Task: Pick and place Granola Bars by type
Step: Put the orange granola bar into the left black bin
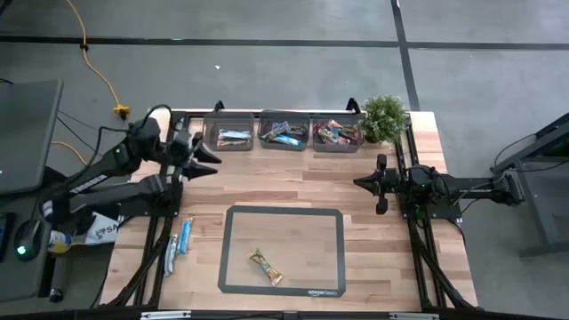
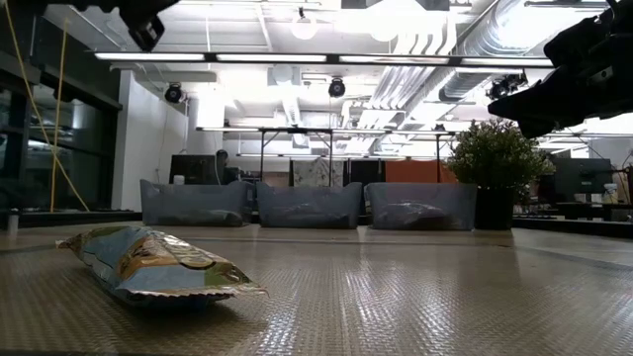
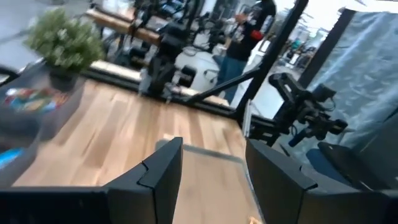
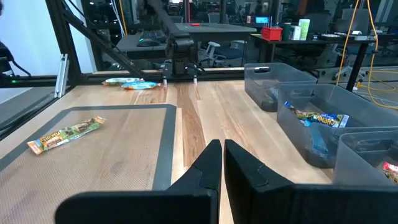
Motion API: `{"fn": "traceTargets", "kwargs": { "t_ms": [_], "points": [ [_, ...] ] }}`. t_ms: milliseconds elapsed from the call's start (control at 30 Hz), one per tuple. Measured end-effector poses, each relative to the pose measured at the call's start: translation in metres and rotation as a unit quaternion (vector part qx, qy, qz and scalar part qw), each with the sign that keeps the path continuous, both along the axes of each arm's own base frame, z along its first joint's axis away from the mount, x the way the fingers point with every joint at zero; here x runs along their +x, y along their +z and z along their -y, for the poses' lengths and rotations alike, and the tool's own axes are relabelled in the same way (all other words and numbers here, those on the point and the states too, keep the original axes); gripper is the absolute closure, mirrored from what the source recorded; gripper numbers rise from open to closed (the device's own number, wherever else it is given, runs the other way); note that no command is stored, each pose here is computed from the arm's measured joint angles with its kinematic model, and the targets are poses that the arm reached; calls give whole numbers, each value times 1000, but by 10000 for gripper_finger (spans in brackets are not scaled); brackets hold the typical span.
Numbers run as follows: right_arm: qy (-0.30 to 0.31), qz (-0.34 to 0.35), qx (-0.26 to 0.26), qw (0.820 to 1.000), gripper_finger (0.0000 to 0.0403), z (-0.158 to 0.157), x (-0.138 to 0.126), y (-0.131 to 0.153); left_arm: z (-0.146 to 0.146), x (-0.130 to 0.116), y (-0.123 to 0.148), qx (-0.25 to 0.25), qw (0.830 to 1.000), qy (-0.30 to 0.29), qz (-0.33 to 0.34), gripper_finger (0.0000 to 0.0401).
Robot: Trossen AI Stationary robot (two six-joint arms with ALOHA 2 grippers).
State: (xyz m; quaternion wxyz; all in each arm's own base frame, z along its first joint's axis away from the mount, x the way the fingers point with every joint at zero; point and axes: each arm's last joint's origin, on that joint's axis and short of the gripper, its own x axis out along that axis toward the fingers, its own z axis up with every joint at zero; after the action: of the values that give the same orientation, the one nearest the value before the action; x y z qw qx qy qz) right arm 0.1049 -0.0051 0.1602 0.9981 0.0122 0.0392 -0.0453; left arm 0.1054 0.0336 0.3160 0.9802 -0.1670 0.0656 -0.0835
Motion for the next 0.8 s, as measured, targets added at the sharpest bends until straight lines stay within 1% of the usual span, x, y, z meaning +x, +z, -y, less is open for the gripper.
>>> {"fn": "traceTargets", "kwargs": {
  "t_ms": [100, 200, 367, 467, 600, 700, 800],
  "points": [
    [0, 0, 0, 1000, 400, 0, 0, 0, 9, 12, 0, 5, 1000, -10, 13, 227],
    [0, 0, 0, 1000, 400, 0, 0, 0, 21, 26, -3, 16, 1000, -23, 5, 227],
    [0, 0, 0, 1000, 400, 0, 0, 0, 46, 57, -19, 38, 995, -82, -47, 227],
    [0, 0, 0, 1000, 400, 0, 0, 0, 64, 74, -35, 67, 986, -124, -88, 227],
    [0, 0, 0, 1000, 400, 0, 0, 0, 83, 90, -55, 106, 971, -170, -132, 227],
    [0, 0, 0, 1000, 401, 0, 0, 0, 93, 99, -68, 117, 962, -187, -162, 227],
    [0, 0, 0, 1000, 400, 0, 0, 0, 103, 106, -78, 135, 953, -206, -174, 227]
  ]
}}
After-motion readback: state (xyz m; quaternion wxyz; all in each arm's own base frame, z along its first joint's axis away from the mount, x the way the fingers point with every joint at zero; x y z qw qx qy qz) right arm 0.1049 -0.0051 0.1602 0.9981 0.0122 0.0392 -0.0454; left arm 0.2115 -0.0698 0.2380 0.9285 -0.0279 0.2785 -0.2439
